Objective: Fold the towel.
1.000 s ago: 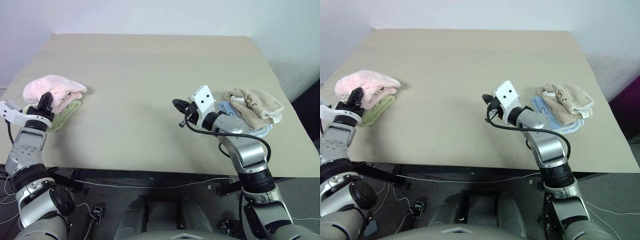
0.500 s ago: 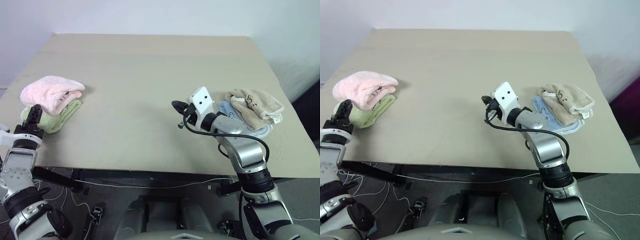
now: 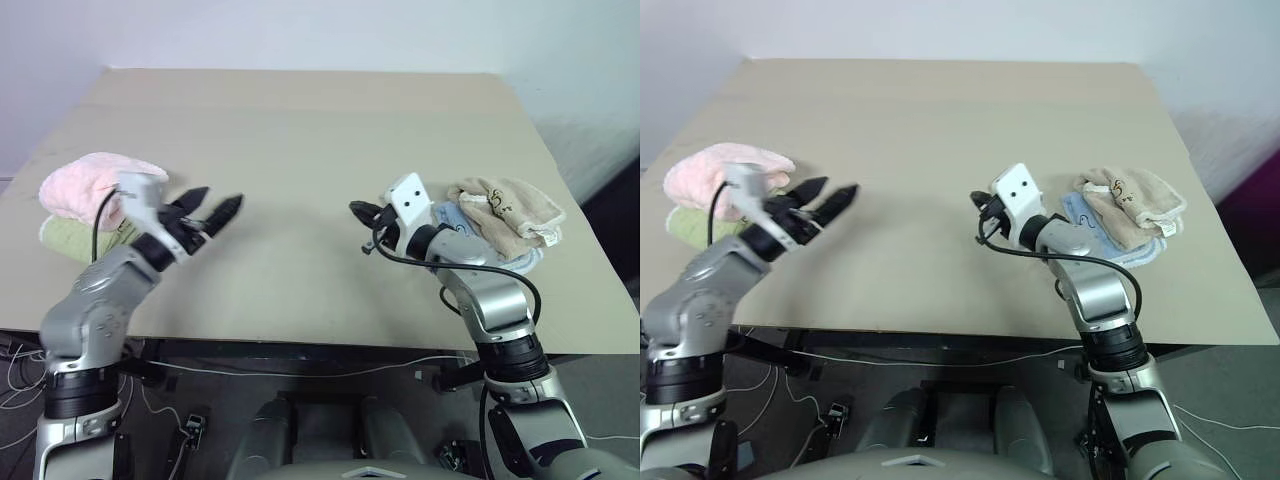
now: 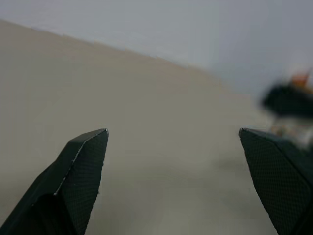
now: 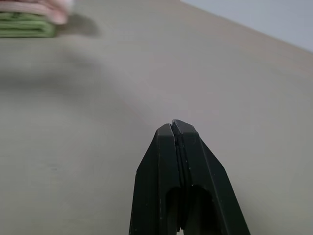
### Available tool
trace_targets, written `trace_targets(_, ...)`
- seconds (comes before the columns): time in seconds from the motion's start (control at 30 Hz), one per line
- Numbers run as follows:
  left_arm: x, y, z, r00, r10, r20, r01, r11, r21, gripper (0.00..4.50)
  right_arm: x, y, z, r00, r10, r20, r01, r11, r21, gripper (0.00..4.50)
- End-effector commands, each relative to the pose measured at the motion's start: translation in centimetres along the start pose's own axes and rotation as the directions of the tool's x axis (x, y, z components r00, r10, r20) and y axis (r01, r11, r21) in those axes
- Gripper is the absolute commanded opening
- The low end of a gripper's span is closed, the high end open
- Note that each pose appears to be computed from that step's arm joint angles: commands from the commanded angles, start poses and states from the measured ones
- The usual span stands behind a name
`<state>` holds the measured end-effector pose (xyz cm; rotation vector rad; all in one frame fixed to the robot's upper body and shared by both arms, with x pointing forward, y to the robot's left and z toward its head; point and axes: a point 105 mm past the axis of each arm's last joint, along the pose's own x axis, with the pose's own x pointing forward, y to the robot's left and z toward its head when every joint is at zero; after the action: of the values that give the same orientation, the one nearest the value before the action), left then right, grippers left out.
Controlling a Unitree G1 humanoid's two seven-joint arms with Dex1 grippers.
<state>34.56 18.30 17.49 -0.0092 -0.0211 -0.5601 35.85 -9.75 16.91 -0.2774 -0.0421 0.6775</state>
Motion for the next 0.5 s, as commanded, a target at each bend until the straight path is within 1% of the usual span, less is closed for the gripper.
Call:
trace_targets(0.03,2.3,-0.1,-1.3,0.998,-0.027,-0.050,0.037,0.978,0.207,4.49,-1.2,-1.4,0.5,0.997,-0.066,0.045,0.066,0.998,-0.001,0.00)
trace_targets(0.1,3.1,0.2,-1.6,0.998,-0.039,-0.043,0.047,0.979,0.200,4.49,-1.8,-1.7,-0.1,0.996,-0.086,0.038,0.085,0.996,0.014,0.00)
trace_targets(0.17,3.9,0.5,-2.0,0.997,-0.048,-0.056,0.059,0.973,0.225,4.49,-2.6,-2.2,-1.2,0.994,-0.109,0.020,0.109,0.993,0.035,0.00)
trace_targets(0.3,4.5,0.9,-3.0,0.995,-0.060,-0.079,0.078,0.966,0.248,4.49,-4.0,-2.3,-2.6,0.992,-0.125,-0.002,0.125,0.990,0.061,0.00)
trace_targets(0.5,4.4,2.1,-3.6,0.996,-0.043,-0.079,0.059,0.974,0.219,4.49,-5.0,-2.2,-2.5,0.987,-0.157,0.021,0.155,0.985,0.077,0.00)
